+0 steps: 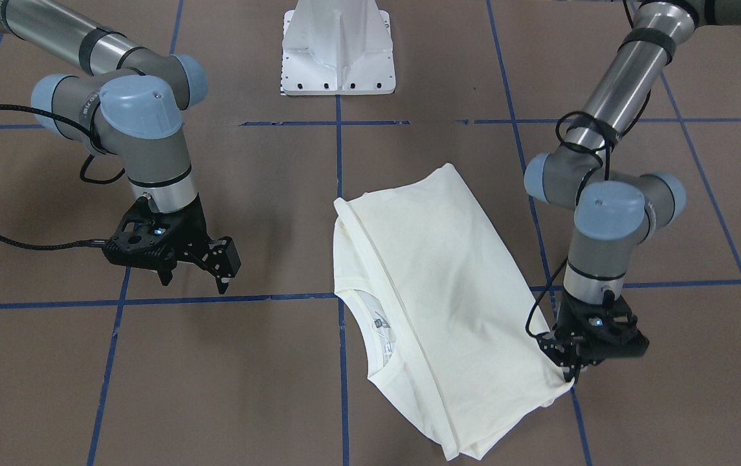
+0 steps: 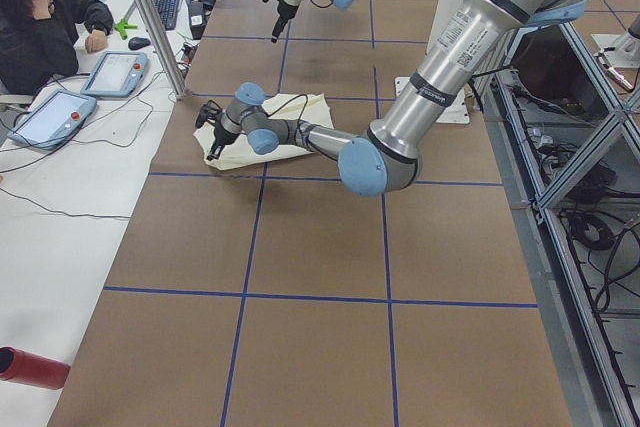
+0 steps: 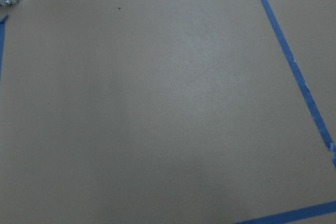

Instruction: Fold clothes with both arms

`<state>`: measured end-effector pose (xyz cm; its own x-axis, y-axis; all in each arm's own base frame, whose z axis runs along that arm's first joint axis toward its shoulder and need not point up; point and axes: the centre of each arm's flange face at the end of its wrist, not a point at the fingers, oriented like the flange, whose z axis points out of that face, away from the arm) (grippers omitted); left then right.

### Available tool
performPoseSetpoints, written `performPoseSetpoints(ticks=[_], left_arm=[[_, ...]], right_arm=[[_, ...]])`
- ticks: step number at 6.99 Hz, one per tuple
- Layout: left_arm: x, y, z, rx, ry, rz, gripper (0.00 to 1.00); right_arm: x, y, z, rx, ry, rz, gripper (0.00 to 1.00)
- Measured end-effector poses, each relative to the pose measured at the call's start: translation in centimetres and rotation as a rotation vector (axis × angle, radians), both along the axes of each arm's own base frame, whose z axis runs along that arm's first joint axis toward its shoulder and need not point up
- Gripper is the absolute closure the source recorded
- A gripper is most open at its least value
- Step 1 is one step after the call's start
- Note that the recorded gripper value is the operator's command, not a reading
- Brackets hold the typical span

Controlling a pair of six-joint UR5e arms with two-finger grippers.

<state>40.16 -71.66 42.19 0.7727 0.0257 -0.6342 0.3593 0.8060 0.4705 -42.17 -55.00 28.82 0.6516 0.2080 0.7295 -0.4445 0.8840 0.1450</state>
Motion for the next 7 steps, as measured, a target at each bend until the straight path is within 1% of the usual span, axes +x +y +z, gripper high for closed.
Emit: performPoseSetpoints(ticks=[1, 2, 3, 4, 5, 6, 7], left_arm=[[-0.1, -1.6, 0.0, 0.006, 0.001, -0.008, 0.00], [-0.8, -1.7, 0.0, 0.025, 0.002, -0.005, 0.00], [-2.0, -1.1, -0.3, 0.056, 0.007, 0.020, 0.00], [-3.4, -0.2, -0.9, 0.076, 0.034, 0.063, 0.00], [-4.8, 1.1, -1.0, 0.086, 0.070, 0.106, 0.00], [-5.9, 2.6, -1.4, 0.103, 0.096, 0.127, 0.00], [-6.6, 3.7, -1.8, 0.117, 0.110, 0.135, 0.00]], right_arm=[[0.1, 0.3, -0.3, 0.003, -0.006, -0.001, 0.00], [-0.2, 0.6, -0.6, 0.004, -0.011, -0.004, 0.01], [-1.1, 1.1, -1.1, -0.005, -0.027, 0.001, 0.06], [-2.5, 1.2, -2.3, -0.030, -0.057, 0.022, 0.24], [-5.0, 1.0, -4.1, -0.070, -0.092, 0.054, 0.31], [-8.3, 0.7, -6.3, -0.109, -0.118, 0.088, 0.37], [-11.7, 0.7, -8.6, -0.124, -0.127, 0.113, 0.40]])
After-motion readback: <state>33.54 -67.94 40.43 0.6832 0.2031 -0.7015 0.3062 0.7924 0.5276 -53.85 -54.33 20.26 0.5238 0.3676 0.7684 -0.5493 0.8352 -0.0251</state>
